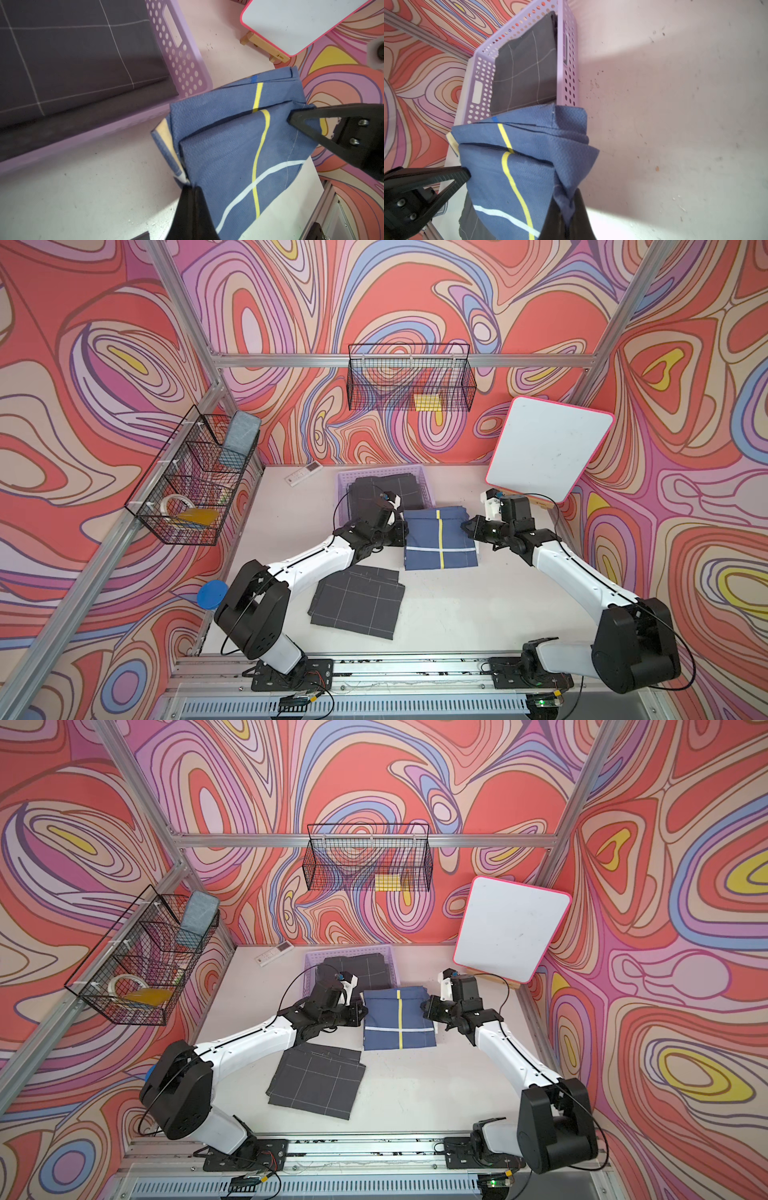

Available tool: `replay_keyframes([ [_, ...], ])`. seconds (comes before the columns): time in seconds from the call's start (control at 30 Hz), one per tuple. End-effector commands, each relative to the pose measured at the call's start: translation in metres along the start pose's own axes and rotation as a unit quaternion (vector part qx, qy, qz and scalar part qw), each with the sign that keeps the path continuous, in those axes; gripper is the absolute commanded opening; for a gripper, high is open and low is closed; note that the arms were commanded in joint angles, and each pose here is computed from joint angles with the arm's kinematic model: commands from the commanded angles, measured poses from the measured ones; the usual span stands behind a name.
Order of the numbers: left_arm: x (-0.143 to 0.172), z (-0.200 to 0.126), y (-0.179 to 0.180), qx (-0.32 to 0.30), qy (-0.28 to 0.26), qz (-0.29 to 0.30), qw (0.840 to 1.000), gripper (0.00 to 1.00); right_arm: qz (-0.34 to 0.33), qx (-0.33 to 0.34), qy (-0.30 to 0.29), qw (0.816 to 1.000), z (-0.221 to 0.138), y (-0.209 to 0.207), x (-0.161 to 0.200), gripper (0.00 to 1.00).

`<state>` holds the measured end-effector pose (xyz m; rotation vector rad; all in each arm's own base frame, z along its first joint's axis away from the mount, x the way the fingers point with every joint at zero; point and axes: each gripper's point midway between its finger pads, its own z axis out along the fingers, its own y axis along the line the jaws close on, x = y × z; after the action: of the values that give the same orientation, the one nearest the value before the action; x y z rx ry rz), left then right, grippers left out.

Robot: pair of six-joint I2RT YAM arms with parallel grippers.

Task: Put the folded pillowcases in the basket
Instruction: Place the pillowcase in the basket.

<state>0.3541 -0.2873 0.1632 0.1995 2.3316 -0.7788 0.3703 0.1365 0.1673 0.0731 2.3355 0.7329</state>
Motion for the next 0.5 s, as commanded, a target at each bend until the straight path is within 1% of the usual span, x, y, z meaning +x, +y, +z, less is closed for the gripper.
replay_keyframes([
  [0.0,-0.022,-0.018,0.013,-0.023,-0.015,0.018,0.999,0.00,-0.019,-0.031,-0.031,0.999,0.008,0.028,-0.029,0.00],
  [0.23,-0.060,-0.031,0.035,-0.041,-0.038,0.030,0.998,0.00,-0.042,-0.058,-0.045,0.996,0.042,0.063,-0.064,0.00],
  [0.47,-0.095,-0.034,0.063,-0.041,-0.056,0.016,0.997,0.00,-0.049,-0.074,-0.047,0.995,0.078,0.082,-0.092,0.00],
])
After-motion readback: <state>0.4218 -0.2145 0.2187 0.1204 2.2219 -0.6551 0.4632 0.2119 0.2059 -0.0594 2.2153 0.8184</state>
